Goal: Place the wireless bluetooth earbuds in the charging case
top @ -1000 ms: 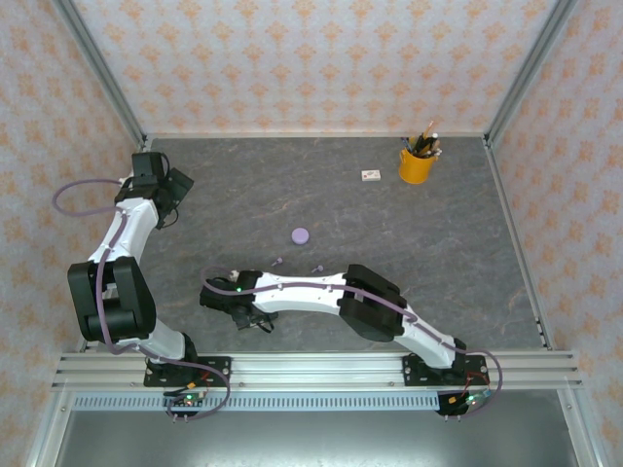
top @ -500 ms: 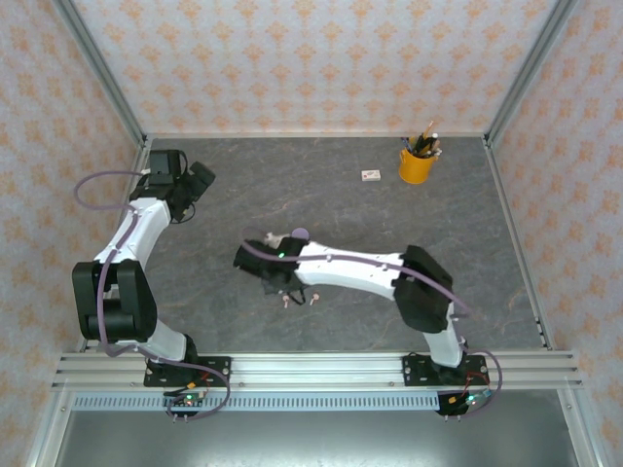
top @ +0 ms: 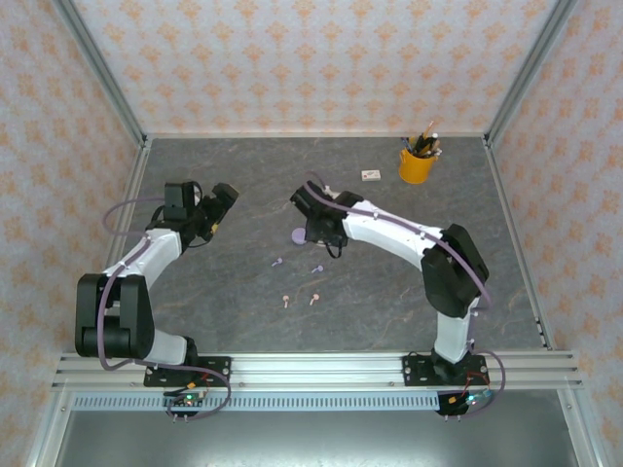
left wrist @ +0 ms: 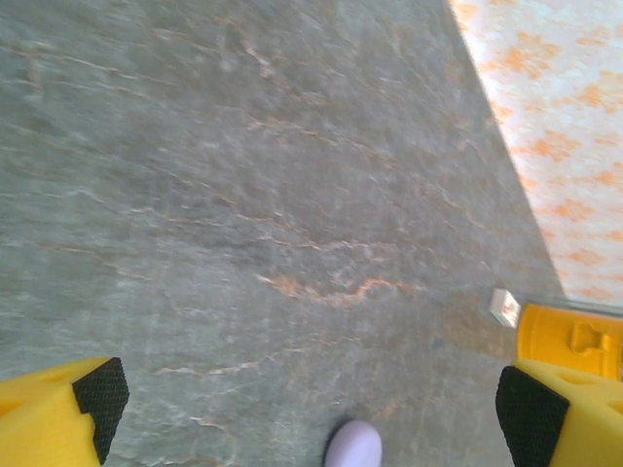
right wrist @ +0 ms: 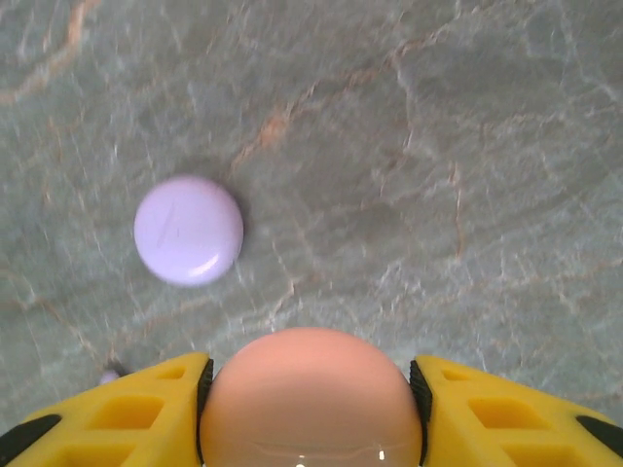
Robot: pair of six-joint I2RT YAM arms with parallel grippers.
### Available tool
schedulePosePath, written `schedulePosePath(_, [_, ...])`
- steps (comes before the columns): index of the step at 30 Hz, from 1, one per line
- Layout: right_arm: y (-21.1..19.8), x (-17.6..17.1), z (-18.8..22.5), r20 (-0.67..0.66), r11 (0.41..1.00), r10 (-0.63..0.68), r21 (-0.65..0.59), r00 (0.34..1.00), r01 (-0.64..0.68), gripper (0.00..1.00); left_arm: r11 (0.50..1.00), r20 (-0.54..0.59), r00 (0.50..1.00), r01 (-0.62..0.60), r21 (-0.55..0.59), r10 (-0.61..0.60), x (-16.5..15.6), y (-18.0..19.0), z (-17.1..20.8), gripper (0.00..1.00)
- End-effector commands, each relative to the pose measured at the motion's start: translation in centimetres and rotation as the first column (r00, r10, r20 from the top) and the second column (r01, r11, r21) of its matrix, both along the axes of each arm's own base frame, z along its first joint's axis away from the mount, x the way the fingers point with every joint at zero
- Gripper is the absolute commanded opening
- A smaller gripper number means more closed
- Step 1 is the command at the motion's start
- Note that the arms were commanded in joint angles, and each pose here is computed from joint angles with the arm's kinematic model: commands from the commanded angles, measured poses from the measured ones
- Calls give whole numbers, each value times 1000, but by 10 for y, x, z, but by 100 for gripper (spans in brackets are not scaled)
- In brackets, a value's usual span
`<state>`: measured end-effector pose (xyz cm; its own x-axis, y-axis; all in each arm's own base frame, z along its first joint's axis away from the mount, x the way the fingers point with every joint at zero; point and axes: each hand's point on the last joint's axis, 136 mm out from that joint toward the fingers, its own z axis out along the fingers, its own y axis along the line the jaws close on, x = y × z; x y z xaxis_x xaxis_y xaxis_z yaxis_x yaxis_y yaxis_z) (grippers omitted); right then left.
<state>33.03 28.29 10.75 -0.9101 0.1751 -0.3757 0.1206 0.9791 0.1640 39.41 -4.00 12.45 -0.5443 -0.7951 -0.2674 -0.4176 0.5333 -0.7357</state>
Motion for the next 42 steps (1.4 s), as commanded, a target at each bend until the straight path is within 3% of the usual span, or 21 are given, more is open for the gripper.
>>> schedulePosePath(1, [1,16,11,15,994,-36,105,999,35,49,992,187,979,95,-77,-80,11,-32,36,100])
schedulePosePath(8, [-6,40,6,-32,966,-126,224,992,130,49,969,275,932,247,-11,-234,-1,-84,37,100])
schedulePosePath(17, [-8,50,6,-82,931,-182,307,980,199,49,948,364,878,315,47,-310,-21,-107,24,97])
schedulePosePath(26, [12,52,9,-148,871,-212,420,966,255,49,893,435,782,421,159,-446,-32,-148,40,94])
schedulePosePath(35, [29,56,19,-197,796,-233,525,952,303,49,894,476,763,428,134,-437,-26,-162,36,84])
schedulePosePath(42, [31,57,21,-213,783,-243,533,946,321,50,890,502,745,439,126,-439,-16,-179,35,76])
